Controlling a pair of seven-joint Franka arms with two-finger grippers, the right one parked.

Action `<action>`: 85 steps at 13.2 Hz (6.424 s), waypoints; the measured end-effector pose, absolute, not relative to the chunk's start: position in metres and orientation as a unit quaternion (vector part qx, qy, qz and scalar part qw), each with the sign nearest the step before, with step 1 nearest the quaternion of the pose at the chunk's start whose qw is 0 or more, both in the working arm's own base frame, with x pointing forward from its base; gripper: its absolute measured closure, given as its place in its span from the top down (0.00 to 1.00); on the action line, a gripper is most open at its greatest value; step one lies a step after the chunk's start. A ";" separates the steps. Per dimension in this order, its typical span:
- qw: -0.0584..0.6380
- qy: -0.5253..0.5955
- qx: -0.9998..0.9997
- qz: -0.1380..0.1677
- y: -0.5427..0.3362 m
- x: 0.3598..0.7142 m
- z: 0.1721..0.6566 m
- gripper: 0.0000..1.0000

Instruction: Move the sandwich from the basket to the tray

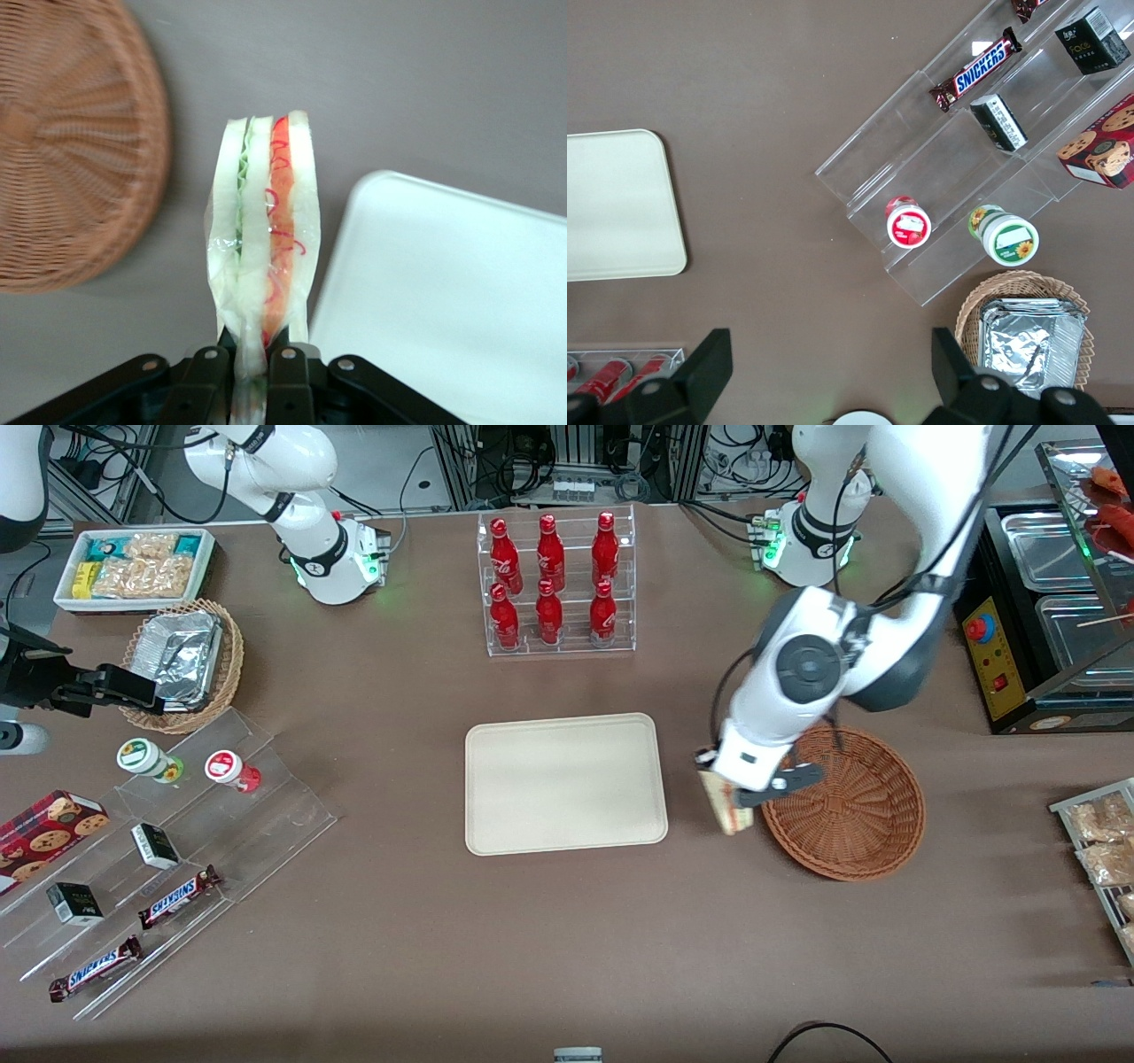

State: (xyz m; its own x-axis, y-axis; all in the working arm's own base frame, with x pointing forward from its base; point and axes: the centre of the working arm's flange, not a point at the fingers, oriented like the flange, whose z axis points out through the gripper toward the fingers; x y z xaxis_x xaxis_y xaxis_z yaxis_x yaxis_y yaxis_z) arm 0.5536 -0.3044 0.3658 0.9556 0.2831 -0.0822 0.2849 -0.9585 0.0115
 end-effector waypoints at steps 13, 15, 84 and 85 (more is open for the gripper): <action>0.046 0.026 0.997 -0.059 -0.493 0.518 0.308 0.15; 0.045 0.028 0.997 -0.060 -0.507 0.513 0.300 0.15; -0.019 -0.041 0.996 -0.076 -0.085 0.611 0.511 1.00; -0.022 -0.036 0.996 -0.076 -0.076 0.605 0.514 1.00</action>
State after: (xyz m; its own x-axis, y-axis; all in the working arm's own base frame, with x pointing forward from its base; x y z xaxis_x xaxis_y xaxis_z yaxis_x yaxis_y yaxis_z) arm 0.6050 -0.0755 0.5138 0.9857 -0.0694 -0.1538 -0.0760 -0.9964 -0.0375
